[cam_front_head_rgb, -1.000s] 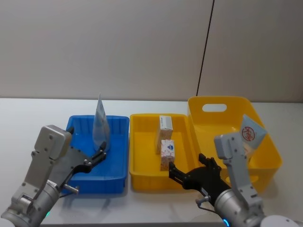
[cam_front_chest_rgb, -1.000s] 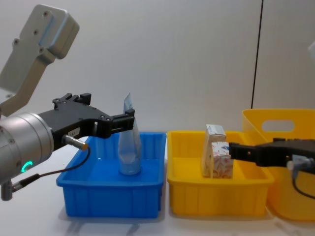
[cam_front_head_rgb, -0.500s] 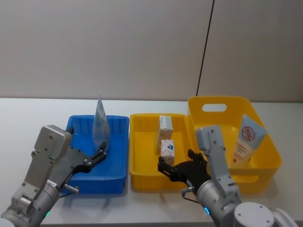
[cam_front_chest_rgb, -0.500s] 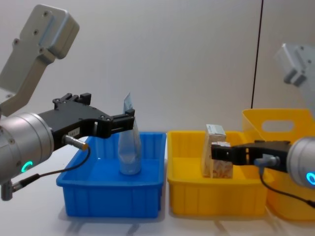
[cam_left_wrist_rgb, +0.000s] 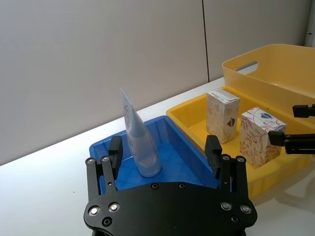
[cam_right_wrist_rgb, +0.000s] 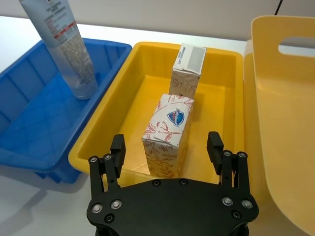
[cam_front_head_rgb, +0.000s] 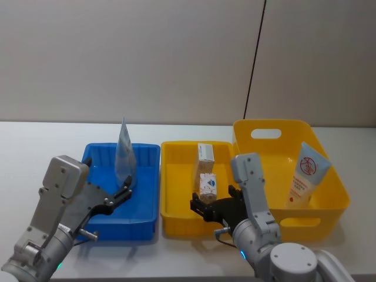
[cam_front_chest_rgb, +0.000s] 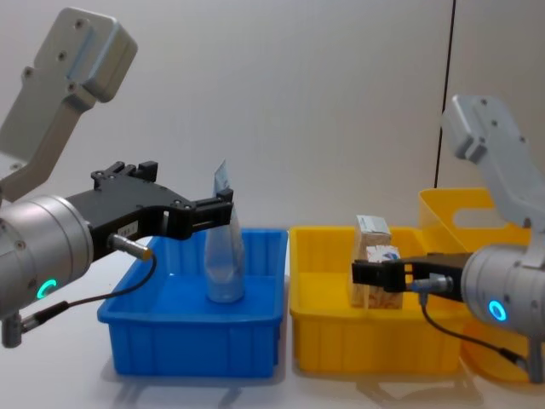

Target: Bimanual collaborative sorting of washing and personal care products

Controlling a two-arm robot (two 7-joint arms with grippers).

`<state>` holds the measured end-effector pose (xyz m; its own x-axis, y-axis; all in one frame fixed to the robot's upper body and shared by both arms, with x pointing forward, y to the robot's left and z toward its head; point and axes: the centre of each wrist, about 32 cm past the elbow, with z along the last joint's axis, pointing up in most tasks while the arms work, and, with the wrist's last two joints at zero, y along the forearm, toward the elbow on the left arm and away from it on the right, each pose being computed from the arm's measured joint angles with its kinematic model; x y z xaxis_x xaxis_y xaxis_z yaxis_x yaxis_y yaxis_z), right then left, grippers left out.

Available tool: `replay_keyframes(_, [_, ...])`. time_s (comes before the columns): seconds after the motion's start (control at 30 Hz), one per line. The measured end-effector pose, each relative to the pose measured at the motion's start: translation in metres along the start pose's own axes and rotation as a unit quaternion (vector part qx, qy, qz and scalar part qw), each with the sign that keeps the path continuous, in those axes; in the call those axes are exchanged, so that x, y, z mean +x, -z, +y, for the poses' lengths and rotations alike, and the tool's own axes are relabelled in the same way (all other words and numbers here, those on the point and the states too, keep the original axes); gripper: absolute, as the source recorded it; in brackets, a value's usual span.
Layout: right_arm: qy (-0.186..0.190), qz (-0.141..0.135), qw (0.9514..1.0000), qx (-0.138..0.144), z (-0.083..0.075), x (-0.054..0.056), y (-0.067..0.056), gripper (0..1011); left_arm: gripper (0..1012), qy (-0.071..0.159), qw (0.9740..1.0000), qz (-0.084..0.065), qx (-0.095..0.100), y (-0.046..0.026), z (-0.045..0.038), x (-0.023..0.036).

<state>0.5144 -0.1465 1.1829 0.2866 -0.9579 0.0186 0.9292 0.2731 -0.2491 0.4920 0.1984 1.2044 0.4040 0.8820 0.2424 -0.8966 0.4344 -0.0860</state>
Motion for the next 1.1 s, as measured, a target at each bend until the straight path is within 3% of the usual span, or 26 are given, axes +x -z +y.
replay_keyframes(0.9, [0.01,-0.009,0.9998,-0.017,0.04,-0.012,0.004,1003,1001,0.0,1.0,0.0,0.0,0.0,0.0,0.0])
replay_keyframes(1.1, [0.011,-0.011,0.9997,-0.017,0.043,-0.013,0.005,875,1001,0.0,1.0,0.0,0.0,0.0,0.0,0.0])
